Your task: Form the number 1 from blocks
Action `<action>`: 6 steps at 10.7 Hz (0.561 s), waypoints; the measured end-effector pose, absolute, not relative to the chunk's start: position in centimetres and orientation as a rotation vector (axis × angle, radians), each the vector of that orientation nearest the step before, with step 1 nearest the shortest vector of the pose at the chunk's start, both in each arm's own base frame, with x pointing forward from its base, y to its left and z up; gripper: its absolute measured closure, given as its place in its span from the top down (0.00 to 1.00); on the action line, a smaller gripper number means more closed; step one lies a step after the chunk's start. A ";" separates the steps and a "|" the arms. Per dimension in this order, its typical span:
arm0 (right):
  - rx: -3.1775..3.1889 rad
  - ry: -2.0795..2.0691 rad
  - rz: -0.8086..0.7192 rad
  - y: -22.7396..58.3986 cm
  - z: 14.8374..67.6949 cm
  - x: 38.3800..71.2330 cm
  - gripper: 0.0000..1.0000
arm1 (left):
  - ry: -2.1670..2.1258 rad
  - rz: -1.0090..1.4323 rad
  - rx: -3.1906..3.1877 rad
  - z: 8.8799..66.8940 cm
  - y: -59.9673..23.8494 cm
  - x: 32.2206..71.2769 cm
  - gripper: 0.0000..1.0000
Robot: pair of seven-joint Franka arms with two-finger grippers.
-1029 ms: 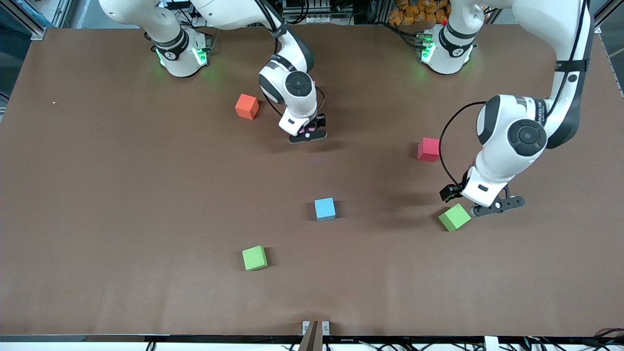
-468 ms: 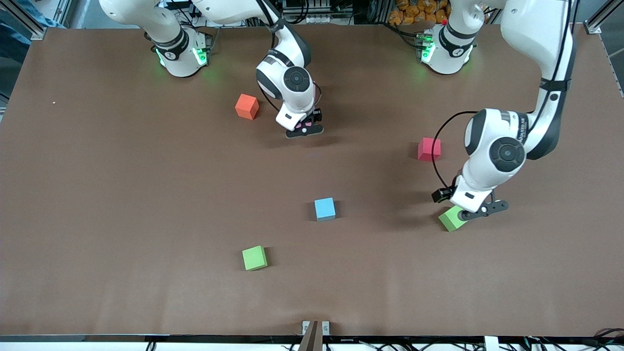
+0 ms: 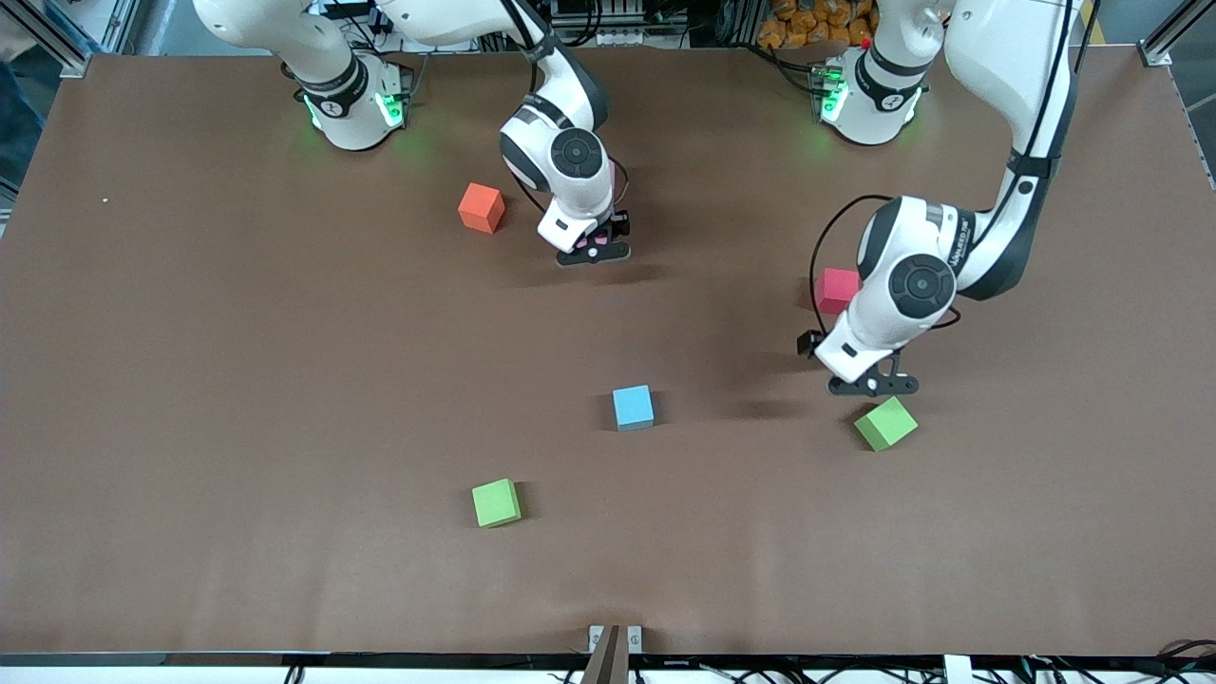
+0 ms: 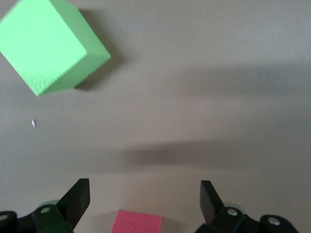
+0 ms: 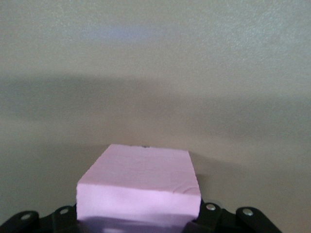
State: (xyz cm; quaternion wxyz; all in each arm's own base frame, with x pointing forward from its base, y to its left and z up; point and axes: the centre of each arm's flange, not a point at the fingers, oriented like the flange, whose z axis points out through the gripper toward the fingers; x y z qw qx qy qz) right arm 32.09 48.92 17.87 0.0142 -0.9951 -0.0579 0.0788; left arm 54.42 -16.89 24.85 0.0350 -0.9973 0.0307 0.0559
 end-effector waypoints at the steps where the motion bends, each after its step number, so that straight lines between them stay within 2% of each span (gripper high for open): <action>1: -3.099 -0.170 0.246 49.2 17.9 31.7 0.89 | 0.139 0.186 -3.063 25.0 -16.3 53.5 1.00; 2: -3.096 -0.167 0.242 49.4 18.1 31.4 0.99 | 0.172 0.198 -3.062 25.2 -15.7 52.7 1.00; 4: -3.078 -0.153 0.212 49.6 19.9 31.9 1.00 | 0.203 0.220 -3.059 25.4 -15.1 51.2 1.00; 6: -3.056 -0.079 0.181 48.0 24.2 34.9 1.00 | 0.221 0.251 -3.053 24.9 -15.3 49.8 1.00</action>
